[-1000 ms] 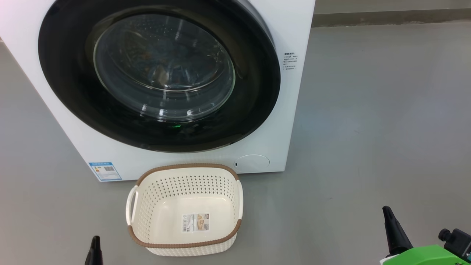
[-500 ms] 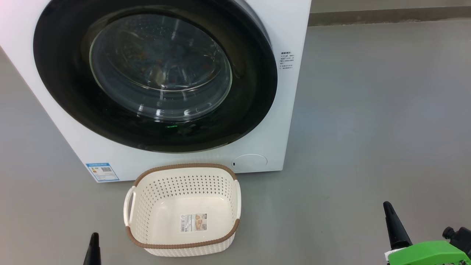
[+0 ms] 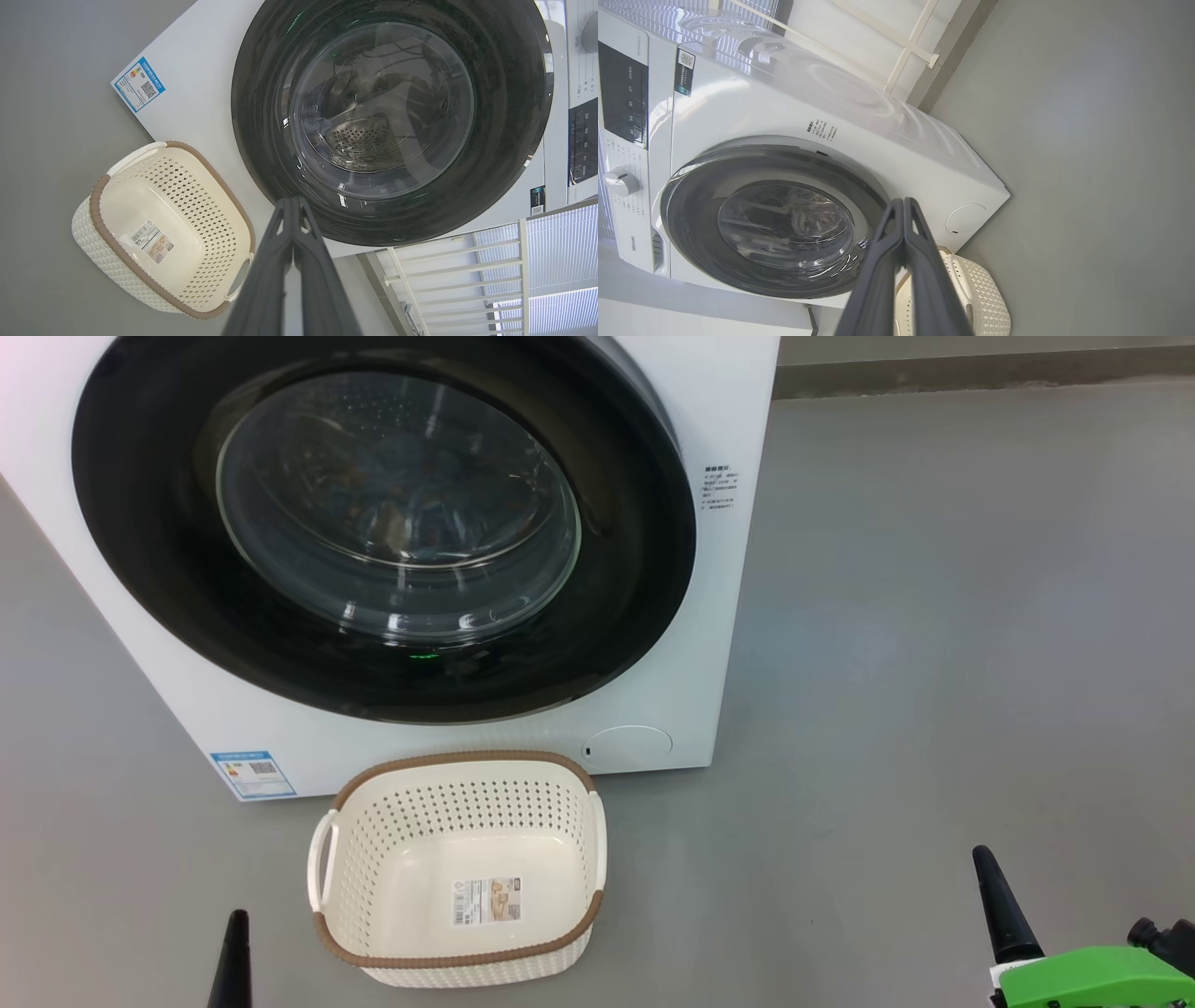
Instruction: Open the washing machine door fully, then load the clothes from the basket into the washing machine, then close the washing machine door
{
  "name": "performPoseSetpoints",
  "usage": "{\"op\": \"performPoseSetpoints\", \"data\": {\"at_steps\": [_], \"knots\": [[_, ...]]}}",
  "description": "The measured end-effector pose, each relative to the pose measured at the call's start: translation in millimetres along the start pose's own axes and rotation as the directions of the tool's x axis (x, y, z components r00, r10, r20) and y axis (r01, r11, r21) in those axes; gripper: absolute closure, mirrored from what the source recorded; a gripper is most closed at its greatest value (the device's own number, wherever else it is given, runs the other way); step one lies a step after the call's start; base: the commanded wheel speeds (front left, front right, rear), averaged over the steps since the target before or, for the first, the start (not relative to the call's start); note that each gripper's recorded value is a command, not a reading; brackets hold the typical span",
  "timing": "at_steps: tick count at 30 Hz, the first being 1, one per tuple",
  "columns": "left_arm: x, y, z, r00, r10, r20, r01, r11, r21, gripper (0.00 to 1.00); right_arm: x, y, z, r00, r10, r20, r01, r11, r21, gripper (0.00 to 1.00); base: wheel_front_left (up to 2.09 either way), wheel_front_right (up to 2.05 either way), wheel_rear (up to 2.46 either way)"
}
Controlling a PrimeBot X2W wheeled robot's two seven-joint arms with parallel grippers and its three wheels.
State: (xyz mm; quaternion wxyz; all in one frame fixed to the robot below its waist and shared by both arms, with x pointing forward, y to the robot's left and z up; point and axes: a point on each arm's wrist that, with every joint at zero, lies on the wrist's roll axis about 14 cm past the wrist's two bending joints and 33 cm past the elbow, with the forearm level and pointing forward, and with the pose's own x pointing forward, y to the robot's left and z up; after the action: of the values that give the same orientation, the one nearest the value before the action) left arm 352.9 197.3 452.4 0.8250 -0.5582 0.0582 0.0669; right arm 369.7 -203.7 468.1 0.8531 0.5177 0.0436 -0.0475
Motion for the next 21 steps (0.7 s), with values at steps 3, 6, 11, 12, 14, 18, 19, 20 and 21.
{"op": "performPoseSetpoints", "data": {"at_steps": [3,6,11,12,14,18,19,20,21], "knots": [[1,-2,0,1.0,-0.006,-0.003,0.006,0.999,-0.036,1.0,0,0,0,1.0,-0.001,-0.001,0.001,0.999,0.042,1.0,0.0,0.0,0.0],[4,-6,0,1.0,-0.016,-0.007,0.016,0.998,-0.059,1.0,1,1,1,1.0,0.003,-0.001,-0.003,0.997,0.073,1.0,0.0,0.0,0.0],[7,-11,0,0.999,-0.031,-0.01,0.03,0.993,-0.112,1.0,3,5,3,1.0,0.015,0.005,-0.015,0.991,0.133,1.0,0.0,0.0,0.0],[7,-11,0,0.999,-0.032,-0.014,0.03,0.992,-0.119,1.0,3,5,3,1.0,0.015,0.001,-0.015,0.989,0.146,1.0,0.0,0.0,0.0],[7,-12,0,0.999,-0.036,-0.013,0.033,0.989,-0.143,1.0,3,5,4,1.0,0.014,0.006,-0.015,0.985,0.174,1.0,0.0,0.0,0.0],[8,-14,-1,0.999,-0.042,-0.022,0.038,0.983,-0.178,1.0,2,4,4,1.0,0.014,0.005,-0.015,0.975,0.22,1.0,0.0,0.0,0.0],[8,-14,-2,0.999,-0.043,-0.022,0.038,0.982,-0.187,1.0,2,4,4,1.0,0.015,0.002,-0.015,0.972,0.233,1.0,0.0,0.0,0.0],[9,-15,-2,0.999,-0.045,-0.023,0.04,0.979,-0.201,1.0,2,4,5,1.0,0.015,0.004,-0.015,0.97,0.243,1.0,0.0,0.0,0.0],[9,-15,-2,0.999,-0.048,-0.026,0.041,0.976,-0.212,1.0,2,4,5,1.0,0.015,0.003,-0.016,0.967,0.253,1.0,0.0,0.0,0.0]]}}
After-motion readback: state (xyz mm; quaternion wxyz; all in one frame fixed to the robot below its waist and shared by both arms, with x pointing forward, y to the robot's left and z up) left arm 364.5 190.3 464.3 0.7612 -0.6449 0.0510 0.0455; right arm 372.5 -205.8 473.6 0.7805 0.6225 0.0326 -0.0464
